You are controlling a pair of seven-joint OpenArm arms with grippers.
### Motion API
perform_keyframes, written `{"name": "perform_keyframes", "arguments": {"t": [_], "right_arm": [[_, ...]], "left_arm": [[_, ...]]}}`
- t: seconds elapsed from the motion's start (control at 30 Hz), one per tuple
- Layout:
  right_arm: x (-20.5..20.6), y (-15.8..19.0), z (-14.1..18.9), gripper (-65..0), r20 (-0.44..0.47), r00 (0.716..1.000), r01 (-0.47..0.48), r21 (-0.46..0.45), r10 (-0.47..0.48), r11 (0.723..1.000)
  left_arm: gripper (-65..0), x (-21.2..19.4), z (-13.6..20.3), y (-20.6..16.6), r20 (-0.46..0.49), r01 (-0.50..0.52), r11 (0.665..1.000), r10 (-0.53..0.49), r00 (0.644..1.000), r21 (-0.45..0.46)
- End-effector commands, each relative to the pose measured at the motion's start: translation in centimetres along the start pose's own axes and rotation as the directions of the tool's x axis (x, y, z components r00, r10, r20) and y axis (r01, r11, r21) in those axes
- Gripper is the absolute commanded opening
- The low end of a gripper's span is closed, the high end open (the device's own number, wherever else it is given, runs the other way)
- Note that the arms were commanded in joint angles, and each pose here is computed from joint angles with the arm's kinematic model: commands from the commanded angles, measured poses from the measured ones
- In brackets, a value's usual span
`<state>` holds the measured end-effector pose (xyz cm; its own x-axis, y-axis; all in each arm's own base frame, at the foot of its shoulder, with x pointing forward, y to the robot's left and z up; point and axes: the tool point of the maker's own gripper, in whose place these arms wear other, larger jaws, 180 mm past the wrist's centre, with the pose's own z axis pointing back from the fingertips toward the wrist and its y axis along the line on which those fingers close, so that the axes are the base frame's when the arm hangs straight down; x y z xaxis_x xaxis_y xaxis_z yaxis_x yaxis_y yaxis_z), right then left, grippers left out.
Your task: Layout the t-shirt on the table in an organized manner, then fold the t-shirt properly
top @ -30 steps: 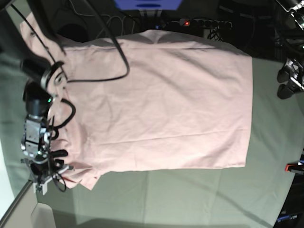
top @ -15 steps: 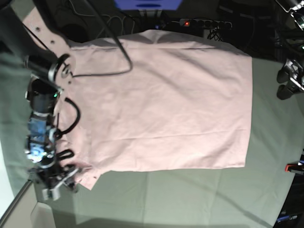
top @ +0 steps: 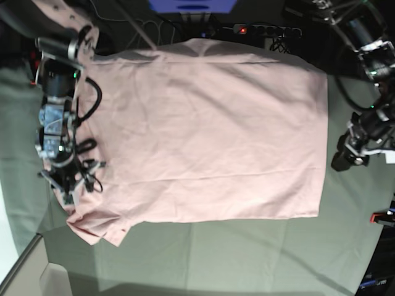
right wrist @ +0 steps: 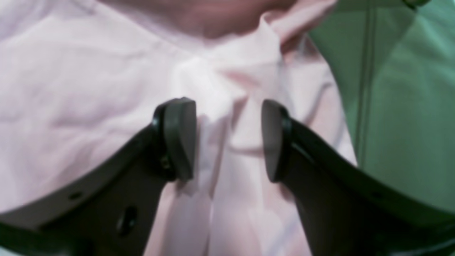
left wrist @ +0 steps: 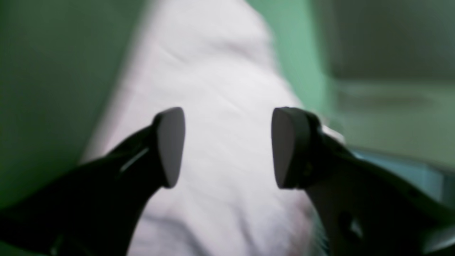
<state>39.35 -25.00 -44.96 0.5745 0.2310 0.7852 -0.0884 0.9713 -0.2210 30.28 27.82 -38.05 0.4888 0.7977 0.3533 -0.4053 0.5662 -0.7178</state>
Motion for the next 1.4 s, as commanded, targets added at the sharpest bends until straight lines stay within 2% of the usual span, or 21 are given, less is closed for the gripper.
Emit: {"name": "perform_keyframes", "arguments": {"t": [0.0, 0.1, 0.2, 0.4, 0.53, 0.73, 0.87, 1.03, 1.17, 1.27, 1.37], "right_arm": [[1.9, -1.5, 0.3, -38.2, 0.055, 0.998, -0.011, -0.033, 0.013, 0.999], [2.2, -1.9, 1.3, -38.2, 0.077, 0.996, -0.032, -0.054, 0.036, 0.998], [2.4, -2.1, 1.7, -38.2, 0.088, 0.995, -0.04, -0.063, 0.045, 0.997], [2.0, -2.3, 1.7, -38.3, 0.075, 0.996, -0.043, -0.063, 0.048, 0.997], [1.0, -2.1, 2.0, -38.3, 0.061, 0.997, -0.047, -0.06, 0.051, 0.997], [0.5, -2.0, 2.0, -38.3, 0.05, 0.998, -0.046, -0.056, 0.049, 0.997], [0.5, -1.8, 2.0, -38.1, 0.05, 0.998, -0.044, -0.054, 0.046, 0.998], [-1.0, -1.4, 2.4, -38.0, 0.024, 0.999, -0.046, -0.046, 0.047, 0.998], [-1.8, -1.1, 2.6, -38.0, 0.01, 0.999, -0.046, -0.04, 0.046, 0.998], [-2.0, -1.1, 2.7, -38.0, 0.008, 0.999, -0.047, -0.04, 0.048, 0.998], [-2.2, -1.0, 2.7, -38.0, 0.004, 0.999, -0.046, -0.038, 0.046, 0.998]], "left_arm": [[-28.2, 0.8, -0.4, -0.7, 0.045, 0.034, 0.999, -0.035, 0.998, 0.007], [-26.0, 0.9, -2.2, -0.2, 0.116, 0.122, 0.986, -0.135, 0.984, 0.112], [-23.8, -0.1, -4.9, -0.2, 0.099, 0.181, 0.97, -0.199, 0.975, 0.161], [-23.5, -1.3, -8.4, 2.4, 0.051, 0.132, 0.968, -0.146, 0.988, 0.214], [-23.7, -1.0, -8.4, 3.6, 0.042, 0.119, 0.965, -0.133, 0.99, 0.235], [-23.6, 2.5, -5.6, 1.4, 0.105, 0.217, 0.95, -0.245, 0.964, 0.225], [-23.6, 3.6, -4.9, 1.9, 0.115, 0.238, 0.94, -0.272, 0.955, 0.246], [-23.6, 0.9, -5.5, 5.5, 0.019, 0.229, 0.921, -0.247, 0.969, 0.315], [-23.6, -0.5, -6.3, 7.0, -0.034, 0.22, 0.914, -0.222, 0.974, 0.342], [-23.8, -1.2, -6.6, 7.4, -0.055, 0.212, 0.915, -0.206, 0.977, 0.344], [-23.9, -2.7, -7.5, 6.3, -0.103, 0.267, 0.909, -0.247, 0.964, 0.319]]}}
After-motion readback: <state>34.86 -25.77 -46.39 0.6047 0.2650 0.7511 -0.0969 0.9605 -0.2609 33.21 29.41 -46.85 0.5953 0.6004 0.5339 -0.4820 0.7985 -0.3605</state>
